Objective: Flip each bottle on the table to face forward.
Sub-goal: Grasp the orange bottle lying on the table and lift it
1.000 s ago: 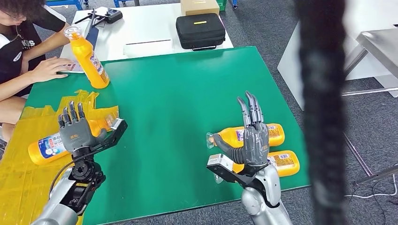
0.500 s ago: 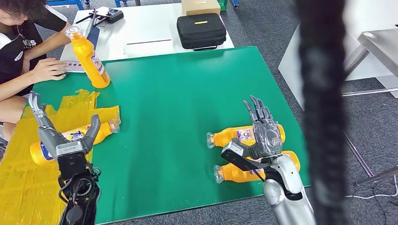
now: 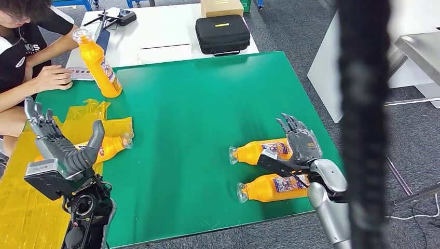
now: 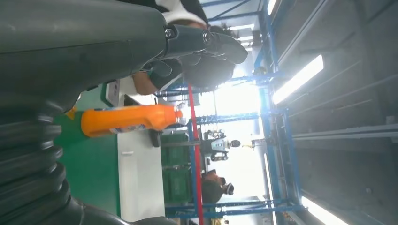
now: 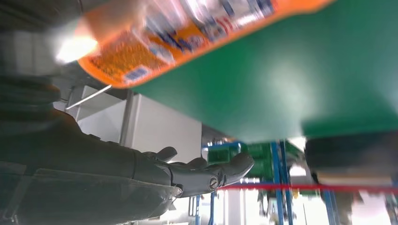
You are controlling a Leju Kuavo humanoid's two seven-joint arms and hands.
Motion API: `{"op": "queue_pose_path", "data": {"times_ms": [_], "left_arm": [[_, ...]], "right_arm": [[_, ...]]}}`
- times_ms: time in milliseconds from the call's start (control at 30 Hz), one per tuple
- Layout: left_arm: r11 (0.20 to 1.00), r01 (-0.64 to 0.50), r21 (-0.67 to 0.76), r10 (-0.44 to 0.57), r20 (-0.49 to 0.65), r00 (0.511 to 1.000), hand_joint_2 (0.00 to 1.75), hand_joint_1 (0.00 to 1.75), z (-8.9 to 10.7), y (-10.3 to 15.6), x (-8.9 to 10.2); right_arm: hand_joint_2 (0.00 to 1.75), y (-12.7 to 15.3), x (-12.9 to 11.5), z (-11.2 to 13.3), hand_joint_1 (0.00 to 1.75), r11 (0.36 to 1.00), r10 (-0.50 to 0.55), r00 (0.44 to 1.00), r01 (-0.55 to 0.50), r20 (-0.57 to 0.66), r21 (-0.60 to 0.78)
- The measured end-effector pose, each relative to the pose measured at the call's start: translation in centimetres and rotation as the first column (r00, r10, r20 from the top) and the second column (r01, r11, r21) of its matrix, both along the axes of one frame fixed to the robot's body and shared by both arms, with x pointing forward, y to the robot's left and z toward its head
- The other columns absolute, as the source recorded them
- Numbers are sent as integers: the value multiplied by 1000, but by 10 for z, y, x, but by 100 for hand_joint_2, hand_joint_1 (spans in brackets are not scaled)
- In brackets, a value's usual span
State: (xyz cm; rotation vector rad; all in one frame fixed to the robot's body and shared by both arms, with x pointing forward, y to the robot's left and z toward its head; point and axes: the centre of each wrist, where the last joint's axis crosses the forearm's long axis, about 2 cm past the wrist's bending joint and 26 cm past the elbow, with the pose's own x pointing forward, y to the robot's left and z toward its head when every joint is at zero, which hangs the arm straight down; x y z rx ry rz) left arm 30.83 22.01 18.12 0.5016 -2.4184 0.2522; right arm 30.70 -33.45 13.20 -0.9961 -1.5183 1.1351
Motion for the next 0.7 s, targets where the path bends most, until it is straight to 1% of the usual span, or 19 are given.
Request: {"op": "queue_pose_path", "data": {"times_ms": [267,567,700], "left_arm": [[999,25,-20,-26,-29,999,175,0,-6,1,4],[999,34,-16,-35,-40,999,175,0,-8,2,7],[998,52,-26,-53,-49,997,175,0,-10,0,7]], "right_arm": [[175,-8,8,-17,0,999,-26,995,21,-96,-48],[175,-11,13,-25,0,997,-44,990,35,-134,-70],[175,-11,13,-31,0,993,-65,985,49,-157,-104]]}}
